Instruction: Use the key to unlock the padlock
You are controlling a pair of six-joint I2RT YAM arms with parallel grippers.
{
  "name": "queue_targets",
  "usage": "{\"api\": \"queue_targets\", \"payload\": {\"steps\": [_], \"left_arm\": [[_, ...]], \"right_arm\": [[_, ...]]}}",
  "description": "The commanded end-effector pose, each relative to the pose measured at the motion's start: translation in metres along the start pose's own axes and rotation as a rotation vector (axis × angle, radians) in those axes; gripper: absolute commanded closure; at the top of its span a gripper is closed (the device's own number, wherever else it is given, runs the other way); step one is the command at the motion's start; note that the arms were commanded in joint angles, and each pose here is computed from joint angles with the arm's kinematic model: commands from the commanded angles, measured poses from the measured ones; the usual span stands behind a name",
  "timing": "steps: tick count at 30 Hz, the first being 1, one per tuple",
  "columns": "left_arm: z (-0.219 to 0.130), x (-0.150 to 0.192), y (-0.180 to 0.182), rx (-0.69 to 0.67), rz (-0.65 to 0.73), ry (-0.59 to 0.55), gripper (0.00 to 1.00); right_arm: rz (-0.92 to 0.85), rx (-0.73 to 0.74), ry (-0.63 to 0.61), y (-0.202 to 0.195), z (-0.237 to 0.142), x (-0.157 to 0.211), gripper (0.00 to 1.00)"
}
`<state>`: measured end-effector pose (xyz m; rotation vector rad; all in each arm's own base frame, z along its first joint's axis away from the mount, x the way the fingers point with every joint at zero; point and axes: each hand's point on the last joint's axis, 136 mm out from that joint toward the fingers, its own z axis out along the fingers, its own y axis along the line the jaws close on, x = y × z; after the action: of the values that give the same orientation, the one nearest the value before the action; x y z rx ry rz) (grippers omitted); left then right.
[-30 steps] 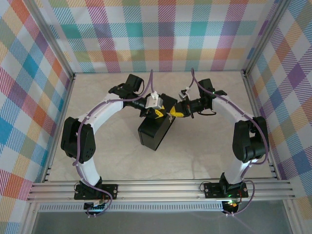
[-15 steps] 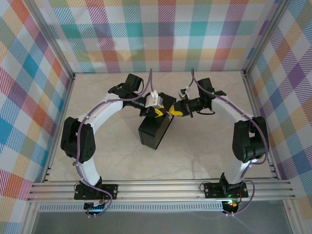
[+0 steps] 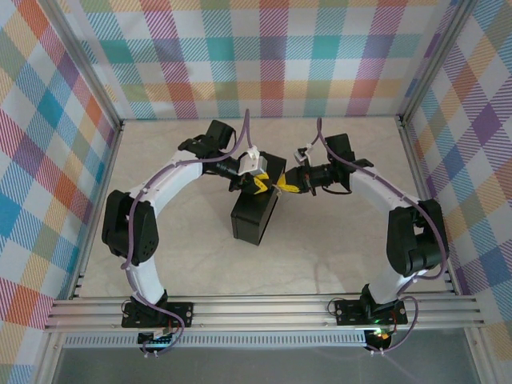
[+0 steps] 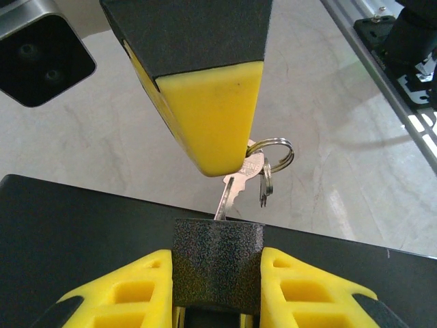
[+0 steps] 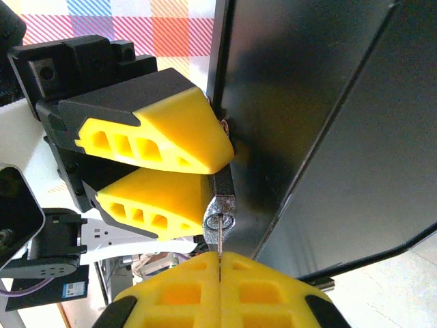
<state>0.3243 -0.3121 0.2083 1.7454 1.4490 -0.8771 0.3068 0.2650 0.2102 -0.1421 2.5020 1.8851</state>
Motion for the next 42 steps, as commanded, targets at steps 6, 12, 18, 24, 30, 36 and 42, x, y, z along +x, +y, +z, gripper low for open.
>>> {"api": "queue_targets", "payload": {"steps": [6, 12, 18, 24, 30, 36, 42], "left_arm": [[0.009, -0.028, 0.005, 0.019, 0.035, -0.105, 0.86], [0.010, -0.024, 0.009, 0.001, 0.024, -0.101, 0.87], [0.010, -0.021, 0.014, -0.019, 0.013, -0.097, 0.87], [0.009, -0.019, 0.017, -0.027, -0.004, -0.100, 0.87], [0.008, -0.017, 0.018, -0.031, -0.009, -0.100, 0.87], [0.006, -0.020, 0.008, 0.019, 0.005, -0.119, 0.81], [0.005, -0.025, -0.001, 0.072, 0.011, -0.132, 0.75]], "right_arm": [[-0.097, -0.086, 0.057, 0.029, 0.017, 0.018, 0.98], [-0.079, -0.091, 0.060, 0.022, 0.018, 0.020, 0.98], [-0.069, -0.101, 0.058, 0.023, 0.018, 0.020, 0.98], [-0.078, -0.128, 0.060, 0.026, 0.017, 0.023, 0.95], [-0.092, -0.140, 0.061, 0.028, 0.016, 0.026, 1.00], [-0.136, -0.158, 0.063, 0.034, 0.015, 0.025, 1.00], [-0.197, -0.132, 0.083, 0.030, 0.018, 0.018, 1.00]]}}
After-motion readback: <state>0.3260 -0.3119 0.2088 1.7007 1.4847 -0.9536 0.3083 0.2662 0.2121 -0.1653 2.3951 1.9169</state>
